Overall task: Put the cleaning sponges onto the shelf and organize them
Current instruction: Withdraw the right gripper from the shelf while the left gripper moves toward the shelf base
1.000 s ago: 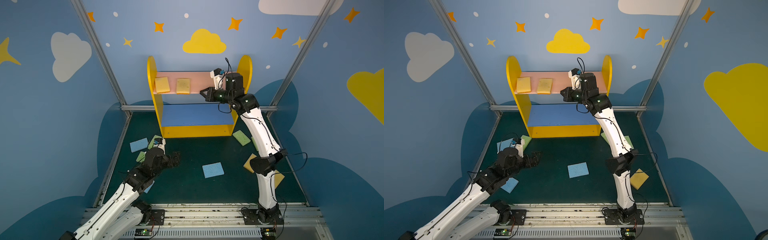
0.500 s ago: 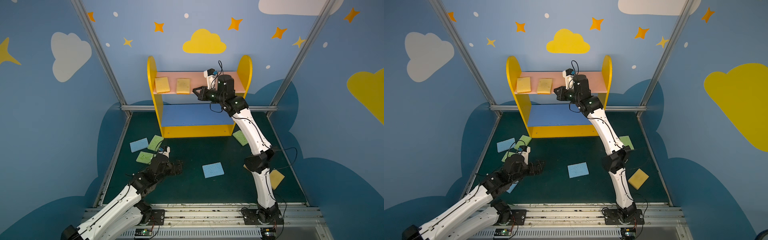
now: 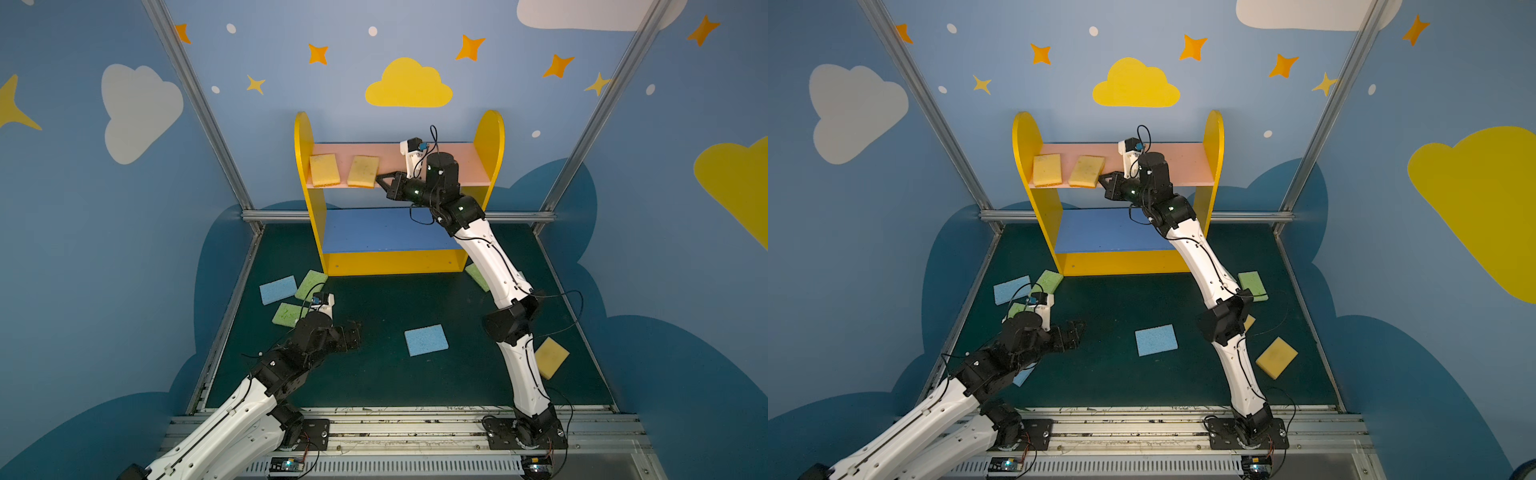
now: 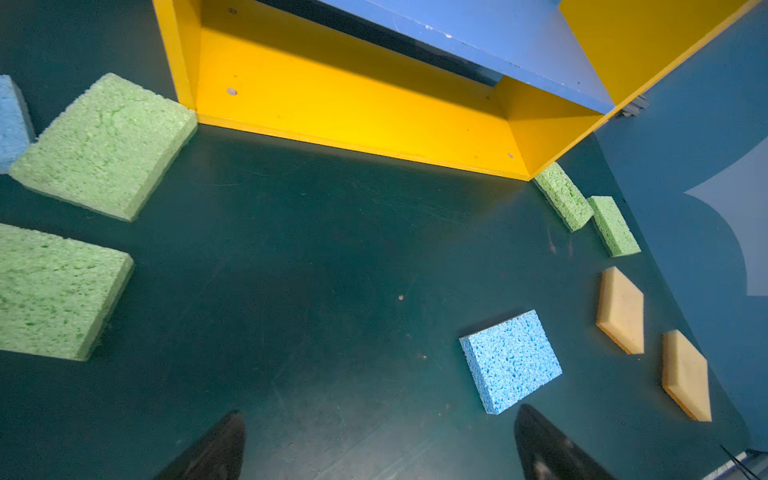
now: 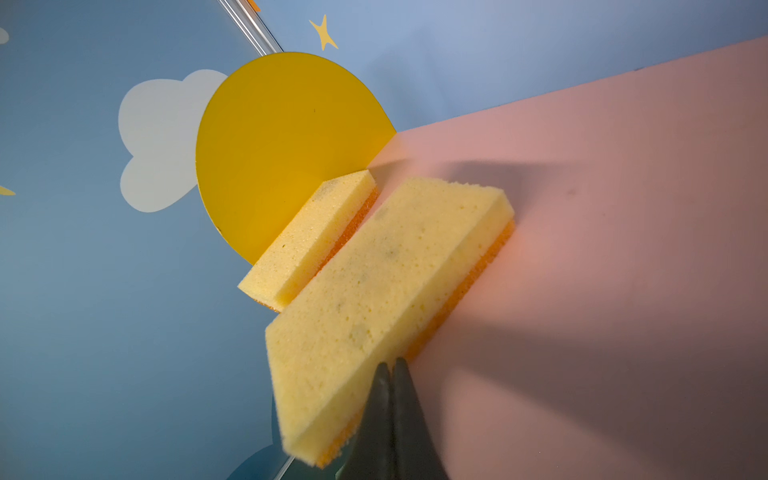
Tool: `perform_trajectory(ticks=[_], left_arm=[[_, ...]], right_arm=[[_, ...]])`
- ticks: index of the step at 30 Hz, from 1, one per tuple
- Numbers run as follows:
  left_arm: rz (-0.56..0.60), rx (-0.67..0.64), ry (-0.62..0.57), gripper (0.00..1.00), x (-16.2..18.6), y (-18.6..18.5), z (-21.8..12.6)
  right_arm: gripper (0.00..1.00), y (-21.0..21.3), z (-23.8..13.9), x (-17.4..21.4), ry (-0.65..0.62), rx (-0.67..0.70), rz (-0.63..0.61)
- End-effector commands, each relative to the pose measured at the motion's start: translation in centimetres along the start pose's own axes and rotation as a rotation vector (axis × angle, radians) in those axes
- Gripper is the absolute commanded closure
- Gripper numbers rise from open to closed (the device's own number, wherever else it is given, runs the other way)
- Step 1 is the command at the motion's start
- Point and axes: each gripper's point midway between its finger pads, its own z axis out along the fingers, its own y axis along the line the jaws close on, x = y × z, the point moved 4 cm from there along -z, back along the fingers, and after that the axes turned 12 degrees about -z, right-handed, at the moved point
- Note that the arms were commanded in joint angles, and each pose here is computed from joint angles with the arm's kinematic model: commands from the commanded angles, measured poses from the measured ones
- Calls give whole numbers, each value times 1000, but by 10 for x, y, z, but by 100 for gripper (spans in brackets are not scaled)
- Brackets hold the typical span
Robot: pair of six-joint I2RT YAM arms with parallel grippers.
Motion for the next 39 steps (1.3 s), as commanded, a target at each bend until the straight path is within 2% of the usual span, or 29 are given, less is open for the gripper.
perform_trajectory(ticks=[1,6,9,13,20,30,32,36,39], left_arm=[[-40,-32,-95,0,-24,6,-3],[-80,-14,-328,0,-84,1,-5],[-62,-38,-434,0,-124,-3,-1],[-73,-74,-470,0,-170,-2,17],[61,-87,-543,0,-237,-10,49],[164,-67,-592,4,-300,-11,86],[183,-67,-584,8,-307,-12,94],[181,-52,-599,29,-312,-12,99],[177,-23,-601,38,-311,-14,102]], right_arm=[[98,6,-7,-5,3,-12,-7],[79,9,-31,-5,26,-8,-39],[73,9,-52,-4,22,16,-65],[70,6,-79,1,37,30,-67],[66,14,-128,16,65,36,-107],[64,23,-179,39,51,39,-112],[64,23,-183,40,45,46,-110],[64,22,-185,43,45,50,-100],[64,20,-183,45,51,50,-88]])
